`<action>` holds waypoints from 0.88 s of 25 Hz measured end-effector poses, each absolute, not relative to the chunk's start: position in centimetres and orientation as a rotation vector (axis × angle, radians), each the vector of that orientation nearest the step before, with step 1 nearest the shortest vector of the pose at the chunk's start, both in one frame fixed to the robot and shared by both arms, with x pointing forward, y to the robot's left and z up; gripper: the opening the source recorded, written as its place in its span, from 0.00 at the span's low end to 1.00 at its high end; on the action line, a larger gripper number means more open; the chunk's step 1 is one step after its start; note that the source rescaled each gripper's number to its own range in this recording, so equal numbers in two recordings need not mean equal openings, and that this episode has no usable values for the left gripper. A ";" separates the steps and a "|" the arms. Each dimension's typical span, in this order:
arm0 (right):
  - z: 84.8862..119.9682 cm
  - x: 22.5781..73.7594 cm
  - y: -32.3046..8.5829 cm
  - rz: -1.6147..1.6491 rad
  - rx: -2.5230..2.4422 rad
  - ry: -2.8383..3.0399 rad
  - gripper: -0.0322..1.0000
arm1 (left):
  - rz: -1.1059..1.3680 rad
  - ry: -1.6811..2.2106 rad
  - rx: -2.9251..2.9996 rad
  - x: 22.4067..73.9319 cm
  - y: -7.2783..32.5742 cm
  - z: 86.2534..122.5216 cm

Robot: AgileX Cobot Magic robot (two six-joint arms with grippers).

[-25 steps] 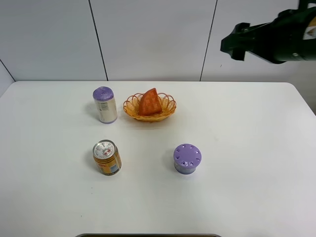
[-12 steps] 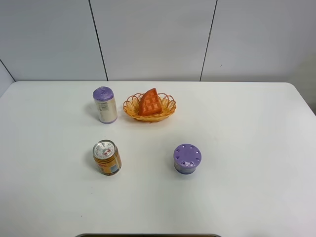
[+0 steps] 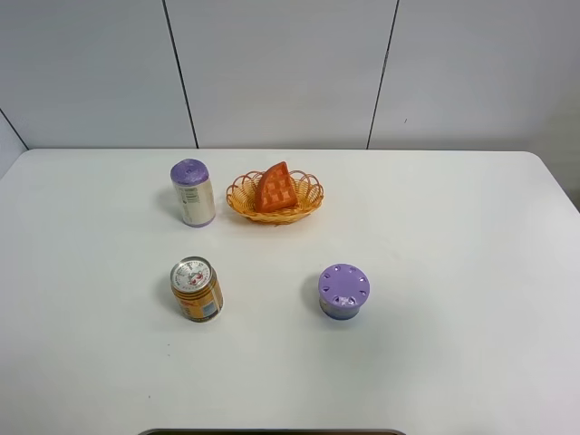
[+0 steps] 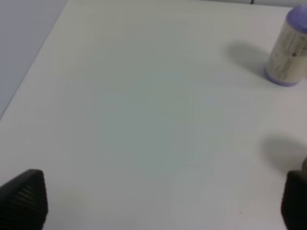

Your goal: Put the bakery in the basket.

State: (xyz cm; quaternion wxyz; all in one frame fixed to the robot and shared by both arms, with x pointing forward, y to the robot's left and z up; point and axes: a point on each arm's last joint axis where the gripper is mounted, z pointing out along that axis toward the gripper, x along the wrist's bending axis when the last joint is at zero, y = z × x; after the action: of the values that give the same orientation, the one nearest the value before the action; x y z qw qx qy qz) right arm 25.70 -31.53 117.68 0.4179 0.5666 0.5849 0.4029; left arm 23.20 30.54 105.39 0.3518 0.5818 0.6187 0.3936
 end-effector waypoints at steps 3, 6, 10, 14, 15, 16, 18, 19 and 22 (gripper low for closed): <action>117.4 23.8 -31.7 0.995 1.408 1.434 0.85 | 1.019 1.601 1.506 23.2 30.5 105.4; 117.1 22.1 -31.5 0.986 1.387 1.402 0.85 | 1.019 1.601 1.506 23.2 30.5 105.4; 116.5 20.6 -30.9 0.983 1.398 1.375 0.85 | 1.019 1.601 1.506 23.2 30.5 105.4; 114.6 20.1 -30.3 0.977 1.427 1.377 0.85 | 1.019 1.601 1.506 23.2 30.5 105.4; 114.0 20.0 -30.2 0.983 1.431 1.382 0.85 | 1.019 1.601 1.506 23.2 30.5 105.4; 113.3 20.1 -30.2 0.982 1.442 1.395 0.85 | 1.019 1.601 1.506 23.2 30.5 105.4; 111.8 20.2 -30.2 0.969 1.459 1.412 0.85 | 1.019 1.601 1.506 23.2 30.5 105.4; 111.3 20.2 -30.2 0.965 1.464 1.418 0.85 | 1.019 1.601 1.506 23.2 30.5 105.4; 109.7 20.4 -30.2 0.952 1.479 1.433 0.85 | 1.019 1.601 1.506 23.2 30.5 105.4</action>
State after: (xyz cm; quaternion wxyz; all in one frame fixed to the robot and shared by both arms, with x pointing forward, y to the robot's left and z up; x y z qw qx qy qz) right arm 20.42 -30.19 109.67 0.4226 0.5908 0.5725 0.3802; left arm 23.20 30.54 105.39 0.3518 0.5818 0.6187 0.3936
